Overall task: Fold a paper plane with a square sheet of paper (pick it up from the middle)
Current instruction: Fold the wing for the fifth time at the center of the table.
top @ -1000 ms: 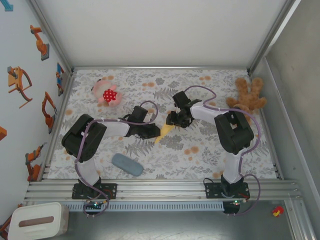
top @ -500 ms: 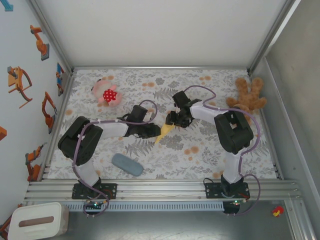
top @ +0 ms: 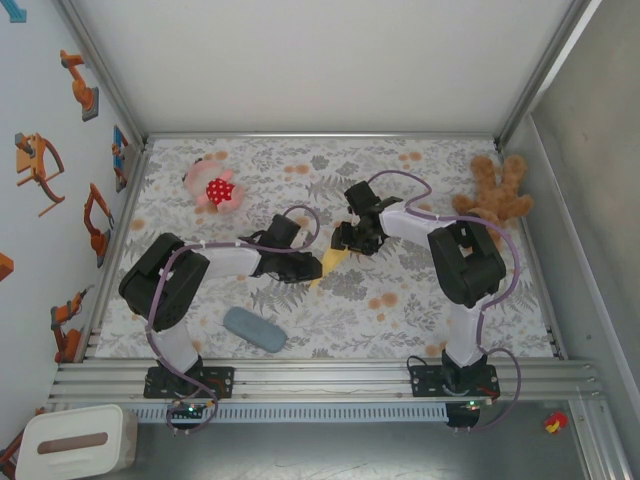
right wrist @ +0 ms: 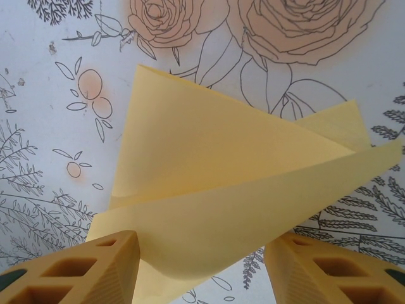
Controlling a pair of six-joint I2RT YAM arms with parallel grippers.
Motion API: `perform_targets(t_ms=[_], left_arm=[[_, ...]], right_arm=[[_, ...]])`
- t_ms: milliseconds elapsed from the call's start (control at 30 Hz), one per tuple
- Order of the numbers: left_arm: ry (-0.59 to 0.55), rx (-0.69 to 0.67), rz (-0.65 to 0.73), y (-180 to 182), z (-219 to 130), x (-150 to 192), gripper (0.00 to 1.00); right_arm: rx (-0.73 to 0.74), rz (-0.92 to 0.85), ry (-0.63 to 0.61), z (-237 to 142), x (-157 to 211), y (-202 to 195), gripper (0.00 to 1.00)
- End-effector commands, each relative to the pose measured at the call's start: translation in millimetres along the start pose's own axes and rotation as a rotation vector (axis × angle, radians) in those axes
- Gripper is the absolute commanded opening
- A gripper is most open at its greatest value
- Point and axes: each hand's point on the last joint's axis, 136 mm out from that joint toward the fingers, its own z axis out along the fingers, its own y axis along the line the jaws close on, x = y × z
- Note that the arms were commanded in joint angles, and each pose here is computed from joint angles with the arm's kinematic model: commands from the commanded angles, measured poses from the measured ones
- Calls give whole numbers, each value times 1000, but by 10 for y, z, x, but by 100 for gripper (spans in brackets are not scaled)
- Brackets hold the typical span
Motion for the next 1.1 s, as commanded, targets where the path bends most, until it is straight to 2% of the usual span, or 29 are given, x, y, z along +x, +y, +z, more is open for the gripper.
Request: perform_targets(t_ms=[0,267,400,633,800,967,1067], left_arm=[[14,-46,8,41,26,24,22],[23,-91,-9,164,95,90,21],[26,-99,-26,218,122,121,19],[30,-107,-45,273,144,145,18],[28,-106,-50,275,134,138,18],[30,-97,-50,256,125,141,18],[32,-93,-52,254,127,138,18]], right_arm=[[95,7,93,371,240,-305,56],[50,2,67,262,159,-170,57],[-13,-5,-8,-64,-10,1,57],[-113,-13,-146,-639,-135,73,58],[-231,-50,-171,-746,-21,199,57],[-400,-100,-119,-686,119,499,45],[-408,-121,-85,-575,152,611,37]])
